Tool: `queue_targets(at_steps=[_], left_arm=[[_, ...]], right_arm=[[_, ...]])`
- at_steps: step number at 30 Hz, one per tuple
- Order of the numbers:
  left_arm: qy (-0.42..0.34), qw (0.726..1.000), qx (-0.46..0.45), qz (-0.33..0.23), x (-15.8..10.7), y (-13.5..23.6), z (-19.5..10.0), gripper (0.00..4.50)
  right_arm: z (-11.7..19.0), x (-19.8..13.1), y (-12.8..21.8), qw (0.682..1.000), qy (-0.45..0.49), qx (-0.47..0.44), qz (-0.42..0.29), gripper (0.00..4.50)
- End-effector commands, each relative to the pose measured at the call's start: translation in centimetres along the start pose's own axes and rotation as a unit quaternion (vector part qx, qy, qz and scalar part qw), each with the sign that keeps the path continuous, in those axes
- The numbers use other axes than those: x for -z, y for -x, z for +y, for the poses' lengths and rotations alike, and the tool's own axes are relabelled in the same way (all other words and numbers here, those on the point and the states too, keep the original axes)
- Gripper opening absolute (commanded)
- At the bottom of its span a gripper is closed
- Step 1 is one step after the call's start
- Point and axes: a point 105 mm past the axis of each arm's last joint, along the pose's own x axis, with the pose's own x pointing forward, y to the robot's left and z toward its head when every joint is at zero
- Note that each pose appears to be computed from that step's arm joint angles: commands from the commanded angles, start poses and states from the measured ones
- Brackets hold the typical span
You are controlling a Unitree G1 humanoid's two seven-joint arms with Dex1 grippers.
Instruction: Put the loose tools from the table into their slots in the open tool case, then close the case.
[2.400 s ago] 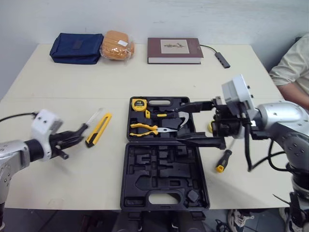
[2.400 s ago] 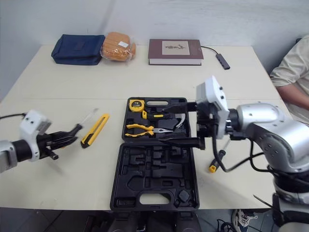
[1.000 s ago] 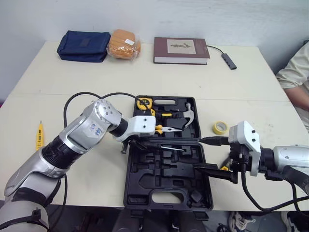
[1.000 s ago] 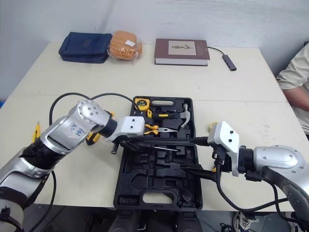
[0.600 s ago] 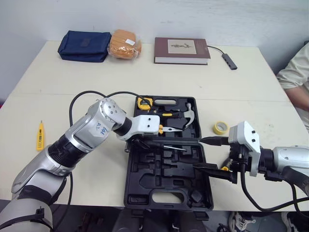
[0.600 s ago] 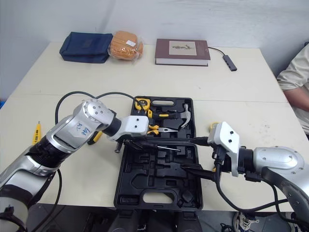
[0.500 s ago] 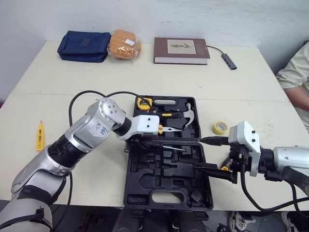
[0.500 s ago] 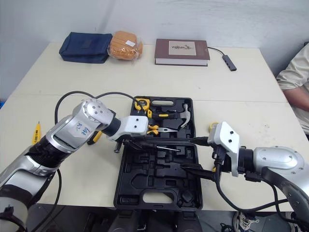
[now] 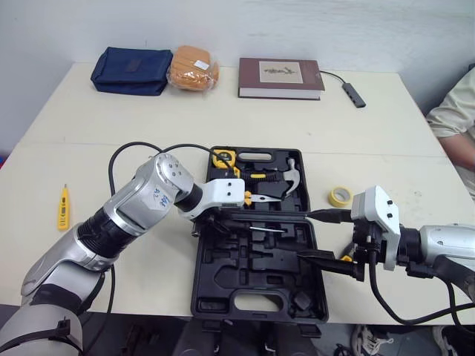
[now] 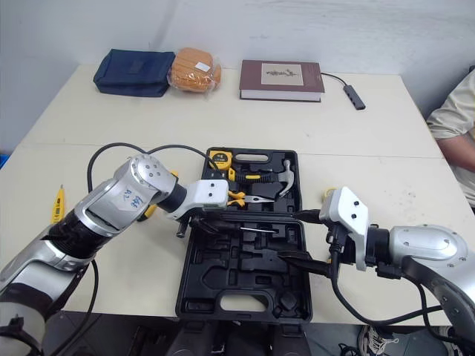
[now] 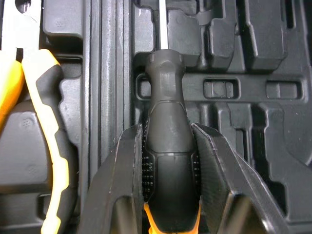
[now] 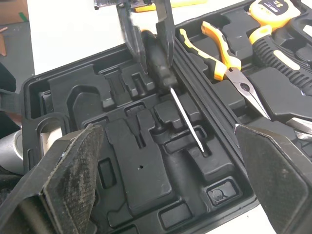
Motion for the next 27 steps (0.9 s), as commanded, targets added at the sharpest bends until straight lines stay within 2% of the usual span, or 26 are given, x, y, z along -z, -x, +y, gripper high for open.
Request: queue_targets(at_steps=[1,3,5,7,10,11,17,18,23,27], left_arm=[[0.012,0.999,-0.036,-0.005,0.5,2.0,0.7,3.43],[0.019,0.999,-0.029,-0.028,0.4,2.7,0.5,4.25],[0.03,0.998,-0.031,-0.052,0.4,3.3,0.6,4.25],[-0.01,0.994,-0.048,-0.094,0.0,3.7,1.1,4.25],[-0.043,0.978,-0.048,-0.196,-0.9,3.9,1.1,3.39],[-0.055,0.971,-0.033,-0.231,-1.0,3.9,0.7,2.96],[-0.043,0.953,-0.035,-0.296,1.3,2.3,0.8,0.26],[-0.043,0.95,-0.032,-0.308,1.3,2.1,0.8,0.08],[-0.021,0.944,-0.023,-0.328,1.7,0.5,1.2,0.08],[-0.014,0.949,-0.012,-0.313,2.6,-0.7,1.2,0.08]], right_arm=[[0.4,-0.7,0.3,1.0,0.016,-0.004,-0.013,4.5],[0.2,-0.6,0.2,1.0,0.015,0.004,-0.015,4.5],[0.1,-0.5,0.1,1.0,0.013,0.008,-0.017,4.5],[0.1,-0.5,0.1,1.0,0.013,0.008,-0.02,4.5],[0.0,-0.6,0.2,1.0,0.014,0.009,-0.027,4.5],[0.0,-0.6,0.2,0.999,0.014,0.009,-0.028,4.5],[-0.2,-0.6,0.1,0.999,0.014,0.007,-0.03,4.5],[-0.2,-0.6,0.0,0.999,0.013,0.007,-0.03,4.5],[-0.7,-0.3,-0.1,1.0,0.017,0.009,-0.02,4.5],[-0.9,-0.3,-0.1,1.0,0.016,0.01,-0.018,4.5]])
